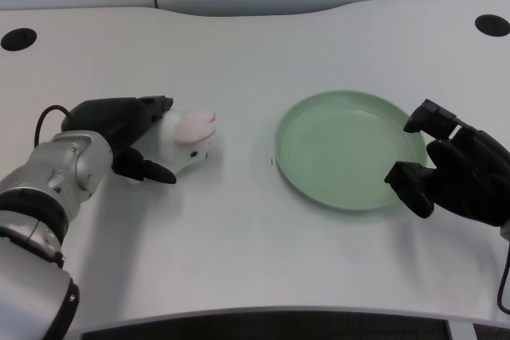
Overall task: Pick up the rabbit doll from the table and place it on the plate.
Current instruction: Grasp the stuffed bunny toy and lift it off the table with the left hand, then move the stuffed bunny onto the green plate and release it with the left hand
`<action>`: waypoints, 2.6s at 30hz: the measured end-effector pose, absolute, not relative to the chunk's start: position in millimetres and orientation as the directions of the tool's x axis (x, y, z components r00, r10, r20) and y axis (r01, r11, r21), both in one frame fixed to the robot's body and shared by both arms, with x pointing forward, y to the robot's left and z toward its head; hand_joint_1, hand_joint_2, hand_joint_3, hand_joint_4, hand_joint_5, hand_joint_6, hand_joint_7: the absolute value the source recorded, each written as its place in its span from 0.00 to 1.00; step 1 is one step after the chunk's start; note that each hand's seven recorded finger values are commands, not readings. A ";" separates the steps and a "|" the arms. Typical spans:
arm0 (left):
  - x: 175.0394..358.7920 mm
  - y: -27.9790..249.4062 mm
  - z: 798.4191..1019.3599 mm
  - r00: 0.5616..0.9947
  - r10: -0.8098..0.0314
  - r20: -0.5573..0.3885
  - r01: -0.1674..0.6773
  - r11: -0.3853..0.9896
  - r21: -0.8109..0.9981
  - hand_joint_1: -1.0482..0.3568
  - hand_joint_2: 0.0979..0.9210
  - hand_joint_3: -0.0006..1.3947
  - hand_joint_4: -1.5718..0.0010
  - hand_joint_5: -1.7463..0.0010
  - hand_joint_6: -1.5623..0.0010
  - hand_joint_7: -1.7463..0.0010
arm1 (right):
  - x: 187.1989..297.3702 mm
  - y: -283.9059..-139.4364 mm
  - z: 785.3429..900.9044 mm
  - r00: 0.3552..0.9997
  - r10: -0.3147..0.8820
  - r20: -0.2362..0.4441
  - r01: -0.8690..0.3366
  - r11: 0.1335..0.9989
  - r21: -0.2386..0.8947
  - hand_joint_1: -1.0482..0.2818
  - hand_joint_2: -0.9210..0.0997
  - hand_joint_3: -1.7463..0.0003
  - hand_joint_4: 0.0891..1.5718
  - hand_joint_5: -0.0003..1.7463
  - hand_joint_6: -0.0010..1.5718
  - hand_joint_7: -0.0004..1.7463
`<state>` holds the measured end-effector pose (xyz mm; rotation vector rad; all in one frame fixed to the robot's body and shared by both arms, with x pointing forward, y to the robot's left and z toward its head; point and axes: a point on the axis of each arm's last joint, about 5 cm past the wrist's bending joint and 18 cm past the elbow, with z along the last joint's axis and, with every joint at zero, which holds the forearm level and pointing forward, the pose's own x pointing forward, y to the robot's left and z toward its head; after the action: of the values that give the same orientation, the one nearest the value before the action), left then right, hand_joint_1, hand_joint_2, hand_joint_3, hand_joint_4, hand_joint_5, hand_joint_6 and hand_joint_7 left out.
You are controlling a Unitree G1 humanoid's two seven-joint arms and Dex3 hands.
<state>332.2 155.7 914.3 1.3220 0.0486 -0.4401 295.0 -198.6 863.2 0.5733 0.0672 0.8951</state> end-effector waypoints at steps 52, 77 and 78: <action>353.3 84.1 977.9 0.844 -0.523 0.123 0.030 0.273 0.961 0.64 0.95 0.00 0.56 0.30 0.24 0.96 | 296.4 -197.4 865.2 0.600 0.760 0.250 -0.756 0.437 0.488 0.33 0.01 0.99 0.62 1.00 0.48 1.00; 321.5 -1.7 967.6 0.612 -0.781 0.124 0.124 0.250 0.960 0.58 1.00 0.02 0.62 0.09 0.55 0.36 | 296.9 -193.8 865.3 0.574 0.767 0.287 -0.781 0.406 0.475 0.32 0.01 1.00 0.62 1.00 0.50 1.00; 321.5 -1.7 967.6 0.612 -0.781 0.124 0.124 0.249 0.961 0.58 1.00 0.02 0.62 0.10 0.55 0.36 | 296.9 -193.8 865.3 0.574 0.767 0.287 -0.781 0.406 0.475 0.32 0.01 1.00 0.62 1.00 0.50 1.00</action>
<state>321.5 -1.7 967.6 1.1635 -0.6864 -0.6867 296.9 -193.8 865.3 0.6129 -0.0249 0.9762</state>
